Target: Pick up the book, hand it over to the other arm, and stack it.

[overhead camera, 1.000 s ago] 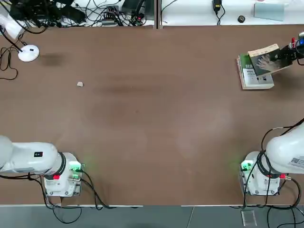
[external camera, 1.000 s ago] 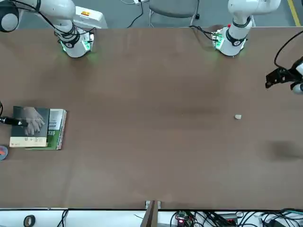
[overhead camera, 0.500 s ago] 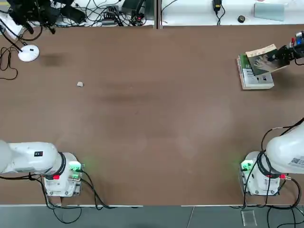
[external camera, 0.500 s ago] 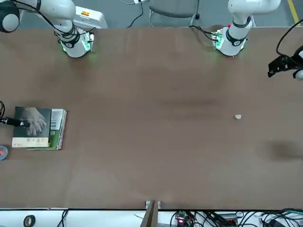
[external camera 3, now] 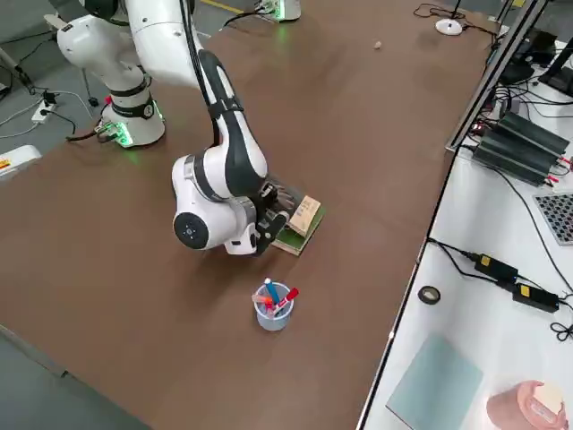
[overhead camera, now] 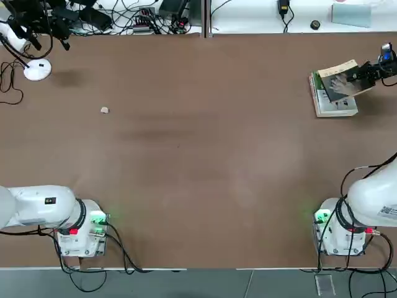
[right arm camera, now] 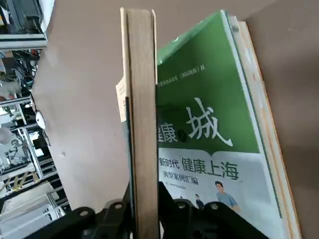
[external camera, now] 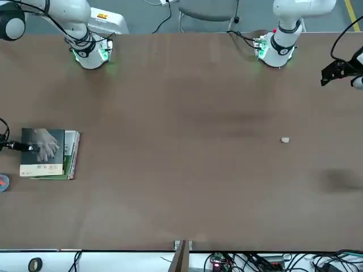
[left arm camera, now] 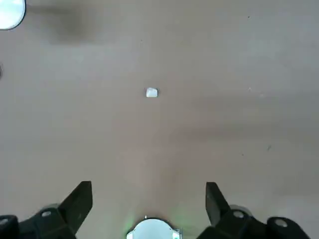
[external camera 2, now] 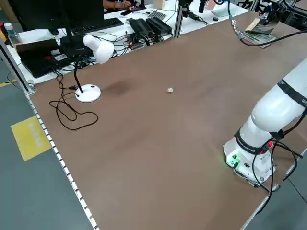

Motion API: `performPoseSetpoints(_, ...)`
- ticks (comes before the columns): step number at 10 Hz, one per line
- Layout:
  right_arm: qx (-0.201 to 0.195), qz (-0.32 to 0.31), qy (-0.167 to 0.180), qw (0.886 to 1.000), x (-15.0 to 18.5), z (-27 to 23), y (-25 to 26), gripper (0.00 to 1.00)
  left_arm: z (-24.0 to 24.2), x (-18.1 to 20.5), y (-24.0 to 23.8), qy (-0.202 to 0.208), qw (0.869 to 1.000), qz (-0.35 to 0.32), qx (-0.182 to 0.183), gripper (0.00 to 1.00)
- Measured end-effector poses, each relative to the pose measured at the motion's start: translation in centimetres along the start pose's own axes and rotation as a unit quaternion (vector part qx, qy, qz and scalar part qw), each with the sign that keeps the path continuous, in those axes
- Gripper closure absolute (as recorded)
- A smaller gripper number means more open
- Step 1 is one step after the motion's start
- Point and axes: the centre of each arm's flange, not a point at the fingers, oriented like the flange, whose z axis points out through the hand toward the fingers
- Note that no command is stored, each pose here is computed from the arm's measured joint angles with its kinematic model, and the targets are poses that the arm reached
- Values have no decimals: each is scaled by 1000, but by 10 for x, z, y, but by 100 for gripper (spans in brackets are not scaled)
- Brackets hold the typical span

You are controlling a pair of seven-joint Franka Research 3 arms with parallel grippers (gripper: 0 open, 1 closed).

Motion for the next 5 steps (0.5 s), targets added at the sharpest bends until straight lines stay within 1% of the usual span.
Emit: performPoseSetpoints(5, -11, -15, -11, 1000, -2, 1, 3, 81, 4, 0, -15, -4, 1000, 8, -1, 0)
